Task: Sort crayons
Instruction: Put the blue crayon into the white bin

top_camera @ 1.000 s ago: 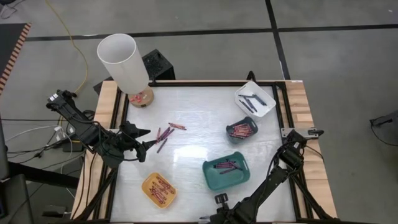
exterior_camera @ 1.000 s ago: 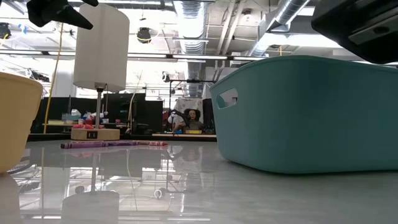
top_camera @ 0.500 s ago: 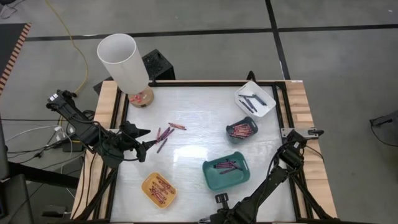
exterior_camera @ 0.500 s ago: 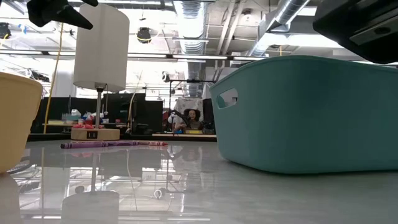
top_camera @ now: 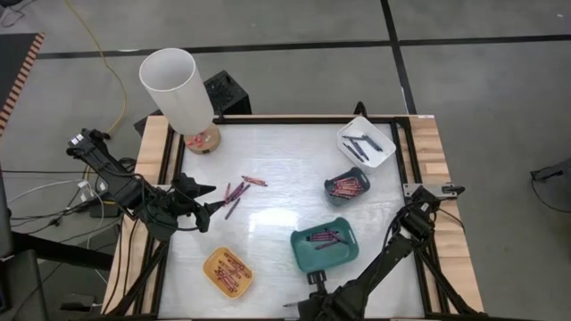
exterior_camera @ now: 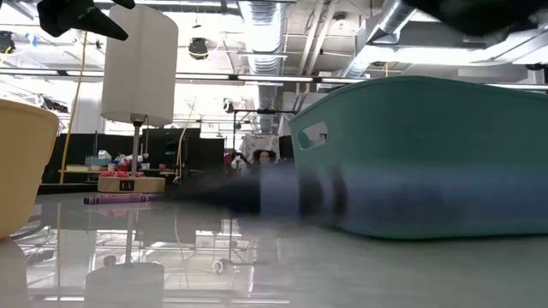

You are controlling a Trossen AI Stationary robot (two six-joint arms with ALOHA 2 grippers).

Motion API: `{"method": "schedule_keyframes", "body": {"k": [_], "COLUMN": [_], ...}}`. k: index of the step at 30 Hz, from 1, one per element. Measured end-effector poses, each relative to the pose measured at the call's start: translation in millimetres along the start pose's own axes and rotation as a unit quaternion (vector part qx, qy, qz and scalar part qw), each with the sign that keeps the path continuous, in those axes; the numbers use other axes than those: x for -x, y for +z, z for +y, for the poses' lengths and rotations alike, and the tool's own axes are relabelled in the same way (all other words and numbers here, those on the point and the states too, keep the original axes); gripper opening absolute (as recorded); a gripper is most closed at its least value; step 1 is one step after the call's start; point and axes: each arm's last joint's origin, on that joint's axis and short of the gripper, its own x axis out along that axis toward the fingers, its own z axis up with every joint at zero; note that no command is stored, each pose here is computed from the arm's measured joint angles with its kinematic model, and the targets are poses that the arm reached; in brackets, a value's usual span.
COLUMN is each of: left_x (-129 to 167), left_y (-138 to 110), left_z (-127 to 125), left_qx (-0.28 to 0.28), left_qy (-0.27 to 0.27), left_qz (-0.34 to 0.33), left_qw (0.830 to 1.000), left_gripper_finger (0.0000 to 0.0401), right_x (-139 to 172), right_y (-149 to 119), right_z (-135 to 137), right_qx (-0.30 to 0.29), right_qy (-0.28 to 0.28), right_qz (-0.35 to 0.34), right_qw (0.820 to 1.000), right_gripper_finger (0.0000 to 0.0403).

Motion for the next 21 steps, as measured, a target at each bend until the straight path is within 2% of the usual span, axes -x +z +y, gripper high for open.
{"method": "schedule_keyframes", "body": {"k": [7,14,21], "left_x": [0,0,0], "left_y": [0,0,0], "left_z": [0,0,0], "left_qx": [-0.006,-0.010,-0.010], "left_qy": [0.000,0.002,0.002], "left_qz": [0.000,-0.003,-0.004], "left_qw": [1.000,1.000,1.000], "left_gripper_finger": [0.0276,0.0276,0.0276], "right_x": [30,63,102], "right_y": [18,33,39], "right_z": [-12,-36,-62], "right_qx": [0.034,0.059,0.089], "right_qy": [-0.014,-0.044,-0.110], "right_qz": [0.008,0.030,0.050], "right_qw": [0.999,0.997,0.989], "right_gripper_finger": [0.0002,0.0001,0.0001]}}
